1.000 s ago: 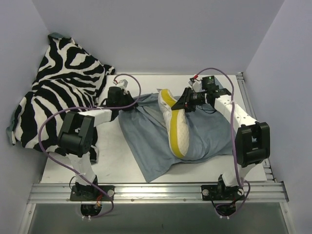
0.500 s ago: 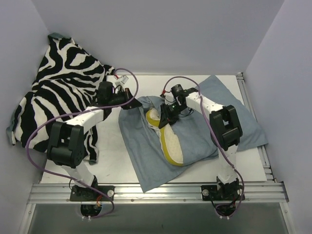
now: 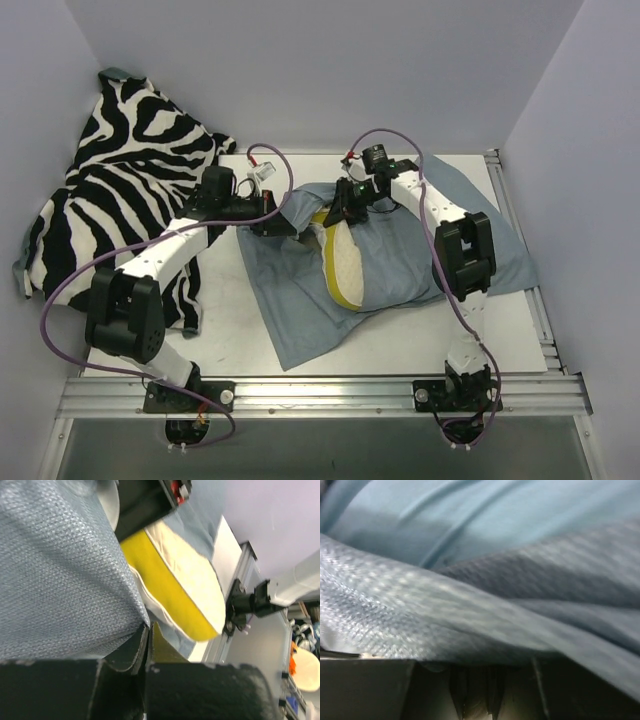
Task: Put the pillow into the pillowcase
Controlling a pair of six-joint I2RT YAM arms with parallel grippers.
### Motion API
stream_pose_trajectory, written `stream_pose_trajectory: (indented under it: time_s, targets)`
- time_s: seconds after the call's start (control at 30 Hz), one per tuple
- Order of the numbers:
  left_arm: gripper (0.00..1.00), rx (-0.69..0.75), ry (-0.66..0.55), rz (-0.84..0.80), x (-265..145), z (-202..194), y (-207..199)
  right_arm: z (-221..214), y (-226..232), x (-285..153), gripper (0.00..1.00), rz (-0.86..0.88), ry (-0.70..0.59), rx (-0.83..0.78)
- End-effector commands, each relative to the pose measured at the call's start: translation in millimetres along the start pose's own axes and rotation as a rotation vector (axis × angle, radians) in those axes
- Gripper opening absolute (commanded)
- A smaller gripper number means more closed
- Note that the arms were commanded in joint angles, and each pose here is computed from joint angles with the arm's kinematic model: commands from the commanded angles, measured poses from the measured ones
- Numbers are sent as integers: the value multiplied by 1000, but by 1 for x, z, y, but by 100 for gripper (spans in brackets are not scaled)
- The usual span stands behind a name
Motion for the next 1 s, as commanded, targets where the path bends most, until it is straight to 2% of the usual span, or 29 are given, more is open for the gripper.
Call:
stream_pose_trajectory:
  time_s: [0.0,0.03,0.17,0.27,0.33,0.4,0.43,0.47,0.53,0.57,0.67,0.7,0.87,0.9,0.97]
  targets:
    - [0,11,170,-207,-23,-18,-45,30,-9,-28,0,-123,-270,31]
    - [0,-10,183,-228,-23,-17,-52,36,-10,-25,0,-161,-327,-3]
    - [0,-4,239,-317,-12,-12,-82,25,-29,16,0,-273,-300,58]
    - [0,-37,196,-304,4,0,-75,26,-19,40,0,-197,-308,75]
    - [0,-61,132,-270,17,13,-60,28,-8,43,8,-150,-297,47]
    - [0,-106,109,-207,34,23,-30,32,-1,32,41,-114,-308,20]
    - [0,-79,52,-191,39,39,-24,27,1,26,58,-89,-272,24]
    - [0,-117,32,-160,47,46,-4,26,8,11,75,-76,-271,-11]
    - [0,-125,-75,-162,43,77,8,13,10,-13,82,-56,-223,-10]
    - [1,-149,-91,-139,47,83,22,1,19,-31,83,-42,-220,-49]
    - [1,-111,-139,-118,44,105,32,-25,44,-59,87,-24,-188,-134]
    - [3,-91,-140,-116,44,108,33,-30,49,-64,91,-41,-174,-229]
    - [8,-89,-126,-97,46,105,34,-89,72,-46,94,-261,150,-470]
    - [9,-98,-126,-91,47,104,36,-102,61,-42,94,-365,206,-493]
    - [10,-92,-134,-86,44,105,35,-113,52,-35,96,-441,259,-553]
Point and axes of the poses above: each gripper's point midway between its finger pads, its own x axis out along the fingers, its own y axis along the line the jaws close on, z = x × y, the point moved 8 cm from there along -x, back along the fingers, and after that the axes turned 14 degrees about -x, right-handed, at the moved point
